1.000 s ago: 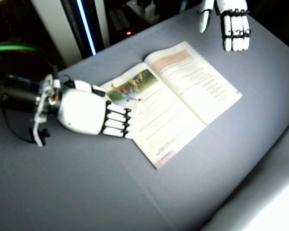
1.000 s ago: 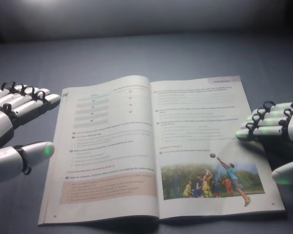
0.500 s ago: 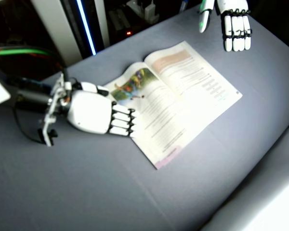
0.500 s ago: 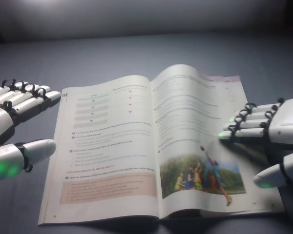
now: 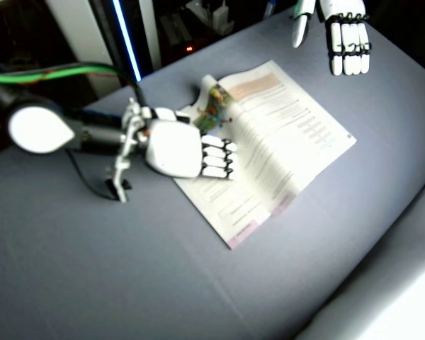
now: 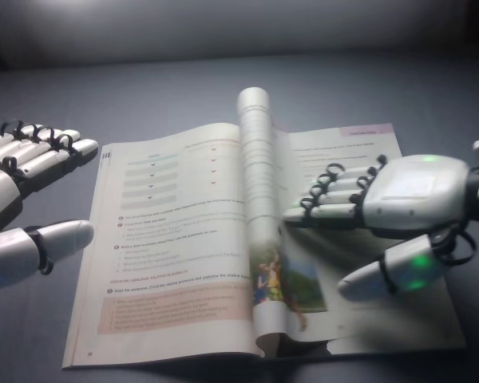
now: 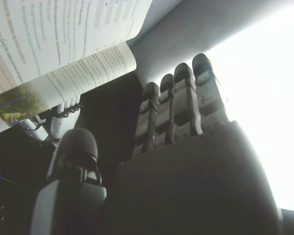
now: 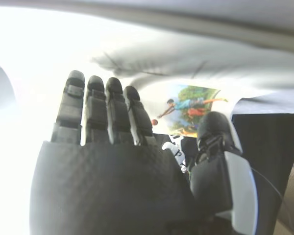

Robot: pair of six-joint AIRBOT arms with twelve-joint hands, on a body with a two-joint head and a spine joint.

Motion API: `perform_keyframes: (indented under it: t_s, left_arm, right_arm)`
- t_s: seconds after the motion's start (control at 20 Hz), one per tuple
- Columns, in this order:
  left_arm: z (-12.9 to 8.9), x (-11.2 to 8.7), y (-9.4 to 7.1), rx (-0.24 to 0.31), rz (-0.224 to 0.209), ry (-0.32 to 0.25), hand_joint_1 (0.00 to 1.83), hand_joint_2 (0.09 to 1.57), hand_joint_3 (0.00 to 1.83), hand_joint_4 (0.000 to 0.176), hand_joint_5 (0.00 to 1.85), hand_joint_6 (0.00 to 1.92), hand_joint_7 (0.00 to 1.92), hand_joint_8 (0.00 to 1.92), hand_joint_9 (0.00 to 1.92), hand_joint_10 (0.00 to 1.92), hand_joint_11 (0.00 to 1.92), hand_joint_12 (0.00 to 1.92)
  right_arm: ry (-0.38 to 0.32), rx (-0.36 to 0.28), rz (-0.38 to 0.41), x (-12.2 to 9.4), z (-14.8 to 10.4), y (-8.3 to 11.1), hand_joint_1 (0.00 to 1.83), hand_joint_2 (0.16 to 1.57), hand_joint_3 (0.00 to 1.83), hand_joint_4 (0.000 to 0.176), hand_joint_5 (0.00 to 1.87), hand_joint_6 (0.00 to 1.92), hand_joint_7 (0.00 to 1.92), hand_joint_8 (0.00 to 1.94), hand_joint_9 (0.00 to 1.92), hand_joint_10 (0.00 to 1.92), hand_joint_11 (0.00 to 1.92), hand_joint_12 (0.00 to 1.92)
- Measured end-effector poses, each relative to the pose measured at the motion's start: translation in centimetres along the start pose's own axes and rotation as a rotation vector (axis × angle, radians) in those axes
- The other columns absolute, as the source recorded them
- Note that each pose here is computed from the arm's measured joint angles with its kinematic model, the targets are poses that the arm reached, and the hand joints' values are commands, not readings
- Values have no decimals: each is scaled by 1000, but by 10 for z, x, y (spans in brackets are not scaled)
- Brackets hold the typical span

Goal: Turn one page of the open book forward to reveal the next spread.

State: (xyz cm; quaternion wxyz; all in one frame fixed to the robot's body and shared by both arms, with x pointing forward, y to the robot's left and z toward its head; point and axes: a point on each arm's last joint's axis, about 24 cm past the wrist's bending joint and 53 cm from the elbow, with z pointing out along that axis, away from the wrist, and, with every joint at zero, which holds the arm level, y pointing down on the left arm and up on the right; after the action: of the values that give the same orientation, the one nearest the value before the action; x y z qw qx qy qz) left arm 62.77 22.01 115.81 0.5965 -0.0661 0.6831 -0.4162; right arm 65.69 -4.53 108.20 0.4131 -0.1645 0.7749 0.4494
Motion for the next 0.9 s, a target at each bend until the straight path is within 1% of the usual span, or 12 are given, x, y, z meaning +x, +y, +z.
perform_keyframes:
  t_s: [0.05, 0.2, 0.25, 0.4, 0.45, 0.6, 0.65, 0.7, 0.75, 0.8, 0.85, 0.9]
  left_arm:
    - [0, -2, 1, -2, 0, -6, 0, 1322, 0, 0, 138, 1, 118, 3, 112, 4, 39, 158]
    - [0, -10, 1, -3, -8, -36, 0, 1273, 0, 0, 127, 2, 107, 3, 91, 2, 25, 156]
    - [-1, -13, 0, 1, -3, -42, 0, 1255, 0, 0, 141, 7, 119, 7, 93, 3, 25, 160]
    - [-2, -25, -3, 14, -1, -78, 0, 1270, 0, 0, 149, 5, 126, 5, 98, 2, 32, 171]
    - [-2, -27, -3, 15, 1, -84, 0, 1282, 0, 0, 152, 5, 130, 6, 100, 3, 34, 174]
    - [-5, -36, -3, 15, 2, -114, 0, 1256, 0, 0, 136, 0, 125, 3, 82, 1, 0, 163]
    - [-7, -40, -1, 11, 8, -121, 0, 1242, 0, 0, 125, 1, 122, 1, 72, 2, 0, 72]
    - [-8, -43, 0, 7, 8, -132, 0, 1245, 0, 0, 131, 5, 126, 2, 74, 3, 0, 52]
    - [-10, -48, 1, 3, 6, -149, 0, 1258, 0, 0, 129, 4, 126, 2, 73, 3, 0, 46]
    - [-10, -51, 2, 1, 7, -155, 0, 1266, 0, 0, 138, 7, 133, 5, 81, 6, 8, 49]
    - [-11, -52, 2, 1, 8, -162, 0, 1298, 13, 0, 148, 11, 141, 7, 86, 7, 12, 52]
    - [-12, -54, 3, -1, 6, -167, 0, 1310, 18, 0, 151, 11, 140, 6, 84, 6, 18, 55]
  right_arm:
    - [-6, -11, 19, 1, 5, 3, 0, 1231, 7, 0, 24, 9, 48, 17, 2, 1, 0, 0]
    - [-26, -60, 35, -4, 24, 19, 0, 1235, 6, 0, 18, 4, 18, 1, 0, 0, 0, 0]
    - [-32, -86, 38, -6, 30, 30, 0, 1229, 3, 0, 23, 5, 14, 0, 0, 0, 0, 0]
    - [-51, -178, 49, -12, 42, 61, 0, 1225, 0, 0, 0, 0, 0, 0, 0, 0, 0, 0]
    - [-50, -199, 47, -11, 44, 68, 0, 1219, 0, 0, 3, 1, 13, 5, 0, 0, 0, 0]
    - [-42, -261, 26, -9, 48, 91, 0, 1230, 0, 0, 71, 8, 91, 11, 48, 8, 3, 1]
    - [-39, -297, 17, -8, 49, 104, 0, 1240, 3, 0, 85, 11, 110, 15, 63, 12, 7, 3]
    - [-38, -328, 11, -8, 51, 115, 0, 1232, 0, 0, 68, 2, 82, 2, 42, 2, 1, 0]
    - [-34, -378, 8, -6, 53, 134, 0, 1231, 0, 0, 50, 0, 58, 0, 25, 0, 0, 0]
    - [-31, -425, -6, -5, 52, 151, 0, 1214, 0, 0, 84, 14, 87, 13, 55, 13, 10, 4]
    - [-31, -488, -16, -6, 49, 172, 0, 1214, 0, 0, 76, 9, 82, 9, 58, 12, 15, 7]
    - [-34, -526, -19, -7, 45, 184, 0, 1239, 1, 0, 123, 7, 138, 9, 114, 12, 57, 24]
